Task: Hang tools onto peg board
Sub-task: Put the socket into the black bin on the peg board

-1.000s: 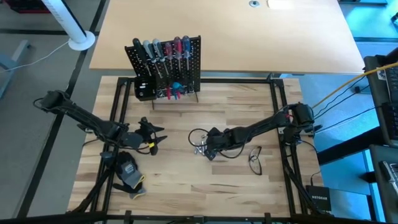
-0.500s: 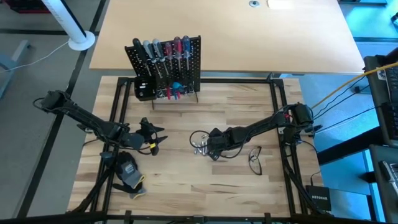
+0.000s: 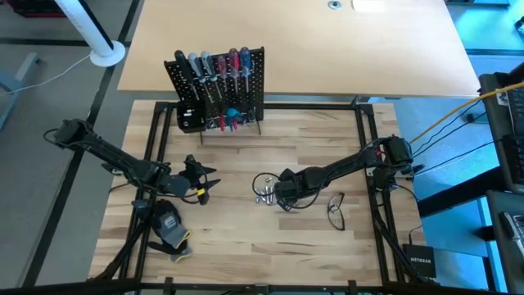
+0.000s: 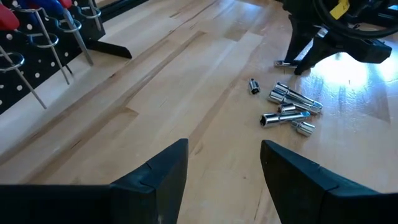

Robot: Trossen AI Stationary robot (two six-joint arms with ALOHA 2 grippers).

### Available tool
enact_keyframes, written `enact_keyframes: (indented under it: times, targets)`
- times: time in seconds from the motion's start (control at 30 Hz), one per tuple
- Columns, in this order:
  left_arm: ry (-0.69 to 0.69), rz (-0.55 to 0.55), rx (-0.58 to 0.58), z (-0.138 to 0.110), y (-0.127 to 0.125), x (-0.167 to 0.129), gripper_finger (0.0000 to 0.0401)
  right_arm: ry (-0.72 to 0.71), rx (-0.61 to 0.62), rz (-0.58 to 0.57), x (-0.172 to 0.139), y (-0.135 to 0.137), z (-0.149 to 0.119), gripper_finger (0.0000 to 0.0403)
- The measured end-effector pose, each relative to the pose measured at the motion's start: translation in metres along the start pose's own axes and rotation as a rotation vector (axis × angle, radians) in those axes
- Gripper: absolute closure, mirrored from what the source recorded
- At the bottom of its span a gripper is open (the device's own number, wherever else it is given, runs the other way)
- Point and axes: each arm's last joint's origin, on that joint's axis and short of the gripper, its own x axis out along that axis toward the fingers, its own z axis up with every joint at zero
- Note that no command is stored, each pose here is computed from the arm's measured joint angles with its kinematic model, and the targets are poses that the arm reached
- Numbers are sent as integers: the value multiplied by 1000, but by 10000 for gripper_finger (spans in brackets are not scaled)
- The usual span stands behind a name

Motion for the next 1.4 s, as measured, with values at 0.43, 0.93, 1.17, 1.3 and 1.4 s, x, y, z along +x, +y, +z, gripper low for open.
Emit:
enact_keyframes:
  times: [0.43,0.93,1.17,1.3,1.4]
  targets:
    - [1,-1,1,0,0,0,210,-39,-131,-11,-6,5,6,366]
    - [266,-198,29,-20,-2,-18,210,-713,-383,240,-120,40,112,362]
    - [259,-166,36,-22,-2,-20,210,-1175,-314,392,-149,25,167,360]
    - [247,-151,40,-22,-1,-20,210,-1324,-282,454,-144,14,191,360]
    - [247,-149,42,-22,-1,-20,210,-1382,-260,467,-137,8,208,359]
